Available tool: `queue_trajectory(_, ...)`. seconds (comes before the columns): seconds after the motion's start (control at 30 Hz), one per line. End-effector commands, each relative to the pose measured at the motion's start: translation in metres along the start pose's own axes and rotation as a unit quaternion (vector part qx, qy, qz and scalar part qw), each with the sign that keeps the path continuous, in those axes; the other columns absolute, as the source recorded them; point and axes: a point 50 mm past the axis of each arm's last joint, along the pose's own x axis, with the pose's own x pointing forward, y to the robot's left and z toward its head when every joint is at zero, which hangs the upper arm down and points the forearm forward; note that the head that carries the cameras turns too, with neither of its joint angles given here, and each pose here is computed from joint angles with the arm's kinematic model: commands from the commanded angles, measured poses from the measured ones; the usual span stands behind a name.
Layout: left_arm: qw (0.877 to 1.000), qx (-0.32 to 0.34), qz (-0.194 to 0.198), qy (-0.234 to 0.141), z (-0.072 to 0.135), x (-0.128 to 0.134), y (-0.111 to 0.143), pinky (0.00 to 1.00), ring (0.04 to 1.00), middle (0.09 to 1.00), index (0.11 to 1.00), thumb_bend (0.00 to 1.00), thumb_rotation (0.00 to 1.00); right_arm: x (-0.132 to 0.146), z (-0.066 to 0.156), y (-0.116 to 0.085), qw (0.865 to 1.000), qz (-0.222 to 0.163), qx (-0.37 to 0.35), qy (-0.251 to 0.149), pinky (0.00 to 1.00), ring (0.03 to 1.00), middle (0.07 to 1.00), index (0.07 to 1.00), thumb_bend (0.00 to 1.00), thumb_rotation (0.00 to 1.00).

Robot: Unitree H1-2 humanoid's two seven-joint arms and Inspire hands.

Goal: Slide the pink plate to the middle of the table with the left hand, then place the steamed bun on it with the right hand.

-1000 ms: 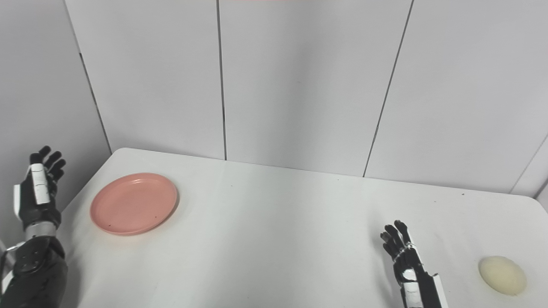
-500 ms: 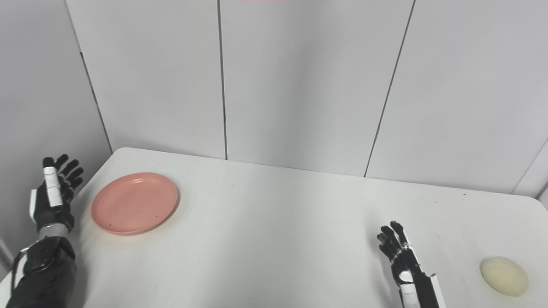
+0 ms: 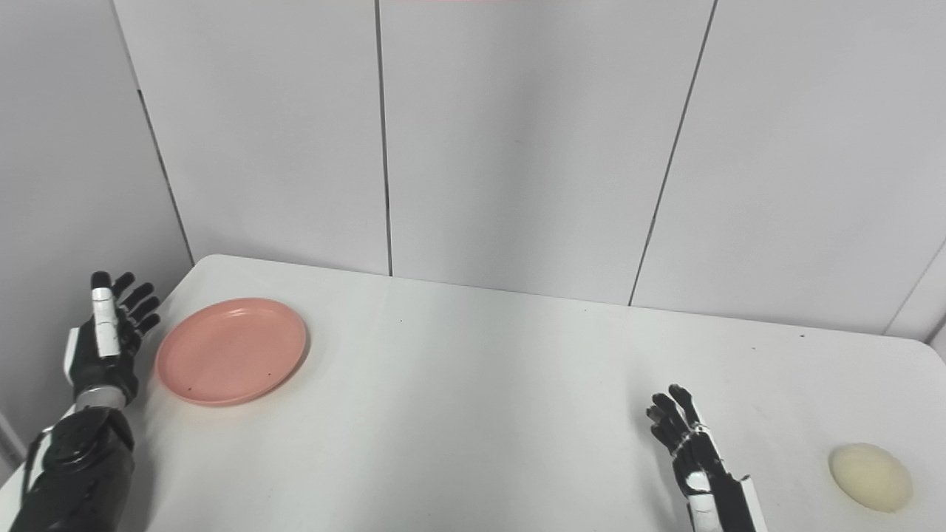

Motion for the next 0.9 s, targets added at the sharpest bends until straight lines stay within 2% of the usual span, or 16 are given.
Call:
queue_trajectory(0.0,0.999,0.013,0.001,-0.036,0.028,0.012,-0.002,0.94,0.865,0.845,0.856,0.9,0.96,-0.026,-0.017,0.003,0.999,-0.002,0.007,0.048,0.91,0.889,0.908,0.94,0.75,1.0)
queue_trajectory(0.1,0.999,0.018,0.007,-0.031,0.028,0.012,-0.001,0.96,0.878,0.853,0.859,0.87,0.97,-0.026,-0.016,0.003,0.999,0.0,0.005,0.049,0.92,0.892,0.912,0.944,0.74,1.0)
queue_trajectory(0.23,0.999,0.018,0.013,-0.025,0.028,0.012,-0.001,0.95,0.884,0.861,0.864,0.84,0.98,-0.026,-0.015,0.003,0.999,0.001,0.006,0.05,0.92,0.893,0.911,0.945,0.75,1.0)
queue_trajectory(0.47,0.999,0.031,0.009,-0.013,0.024,0.011,-0.001,1.0,0.91,0.874,0.869,0.87,0.98,-0.026,-0.015,0.003,0.999,0.001,0.0,0.048,0.92,0.896,0.913,0.949,0.73,1.0)
queue_trajectory(0.87,0.999,0.033,-0.003,0.004,0.017,0.01,-0.006,0.95,0.904,0.878,0.868,0.88,0.96,-0.025,-0.014,0.003,0.999,0.0,-0.001,0.05,0.93,0.892,0.906,0.945,0.73,1.0)
